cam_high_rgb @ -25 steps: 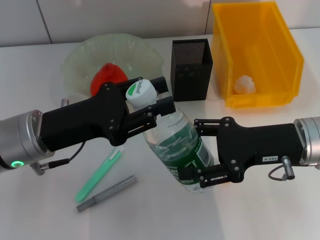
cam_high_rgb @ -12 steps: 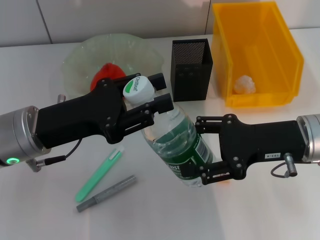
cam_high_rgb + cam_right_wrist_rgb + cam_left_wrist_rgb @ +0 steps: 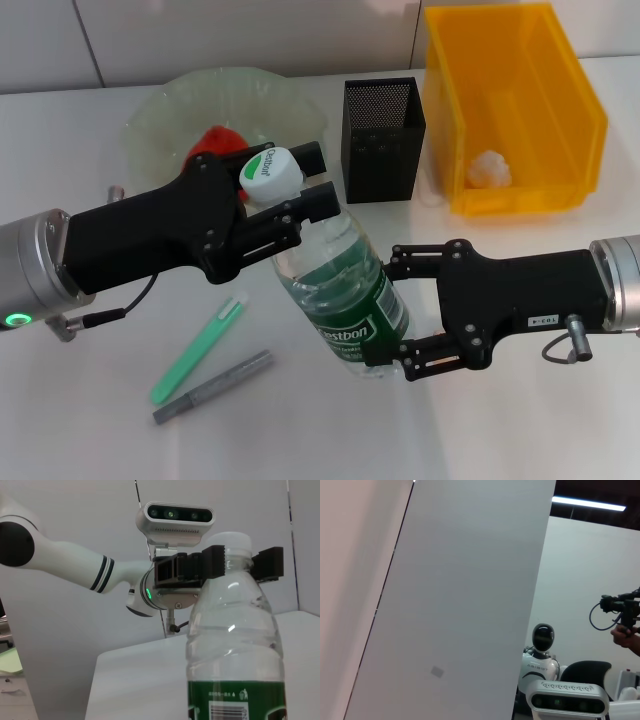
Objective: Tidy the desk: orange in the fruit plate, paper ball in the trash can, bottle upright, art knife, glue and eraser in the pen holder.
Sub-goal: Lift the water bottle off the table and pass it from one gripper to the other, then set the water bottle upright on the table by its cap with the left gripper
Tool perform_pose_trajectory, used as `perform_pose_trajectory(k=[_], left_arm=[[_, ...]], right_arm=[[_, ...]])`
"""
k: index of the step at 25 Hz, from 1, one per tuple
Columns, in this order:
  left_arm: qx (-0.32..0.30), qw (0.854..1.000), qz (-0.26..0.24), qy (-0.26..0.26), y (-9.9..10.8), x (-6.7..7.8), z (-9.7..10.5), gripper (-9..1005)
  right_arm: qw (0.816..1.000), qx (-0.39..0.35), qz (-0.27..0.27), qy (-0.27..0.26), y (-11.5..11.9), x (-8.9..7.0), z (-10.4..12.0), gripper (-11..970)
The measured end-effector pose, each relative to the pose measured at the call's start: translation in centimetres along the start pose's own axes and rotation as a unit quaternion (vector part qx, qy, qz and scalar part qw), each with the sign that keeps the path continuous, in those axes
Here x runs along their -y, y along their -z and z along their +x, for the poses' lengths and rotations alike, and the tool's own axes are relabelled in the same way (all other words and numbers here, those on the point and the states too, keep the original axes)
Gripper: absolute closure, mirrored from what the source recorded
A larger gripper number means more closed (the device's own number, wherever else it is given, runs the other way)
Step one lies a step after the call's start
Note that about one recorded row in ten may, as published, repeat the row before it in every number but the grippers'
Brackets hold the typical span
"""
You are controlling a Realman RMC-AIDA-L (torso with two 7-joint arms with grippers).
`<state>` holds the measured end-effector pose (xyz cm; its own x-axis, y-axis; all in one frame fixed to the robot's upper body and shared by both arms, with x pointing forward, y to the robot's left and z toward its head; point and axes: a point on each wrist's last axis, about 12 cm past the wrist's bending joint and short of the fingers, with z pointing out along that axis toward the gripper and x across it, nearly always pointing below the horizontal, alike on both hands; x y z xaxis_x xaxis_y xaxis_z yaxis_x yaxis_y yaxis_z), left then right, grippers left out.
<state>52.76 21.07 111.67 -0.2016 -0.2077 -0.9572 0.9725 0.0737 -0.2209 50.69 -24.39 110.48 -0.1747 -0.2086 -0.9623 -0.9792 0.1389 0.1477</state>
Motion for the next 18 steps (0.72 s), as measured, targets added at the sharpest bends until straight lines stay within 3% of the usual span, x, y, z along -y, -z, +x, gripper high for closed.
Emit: perform_pose_trajectory(k=[18], left_arm=[[0.01, 1.0, -0.005, -0.015, 0.8, 0.0, -1.0, 554]], right_arm=[[1.0, -0.022, 0.006, -0.011, 0.6, -0.3, 1.0, 165]])
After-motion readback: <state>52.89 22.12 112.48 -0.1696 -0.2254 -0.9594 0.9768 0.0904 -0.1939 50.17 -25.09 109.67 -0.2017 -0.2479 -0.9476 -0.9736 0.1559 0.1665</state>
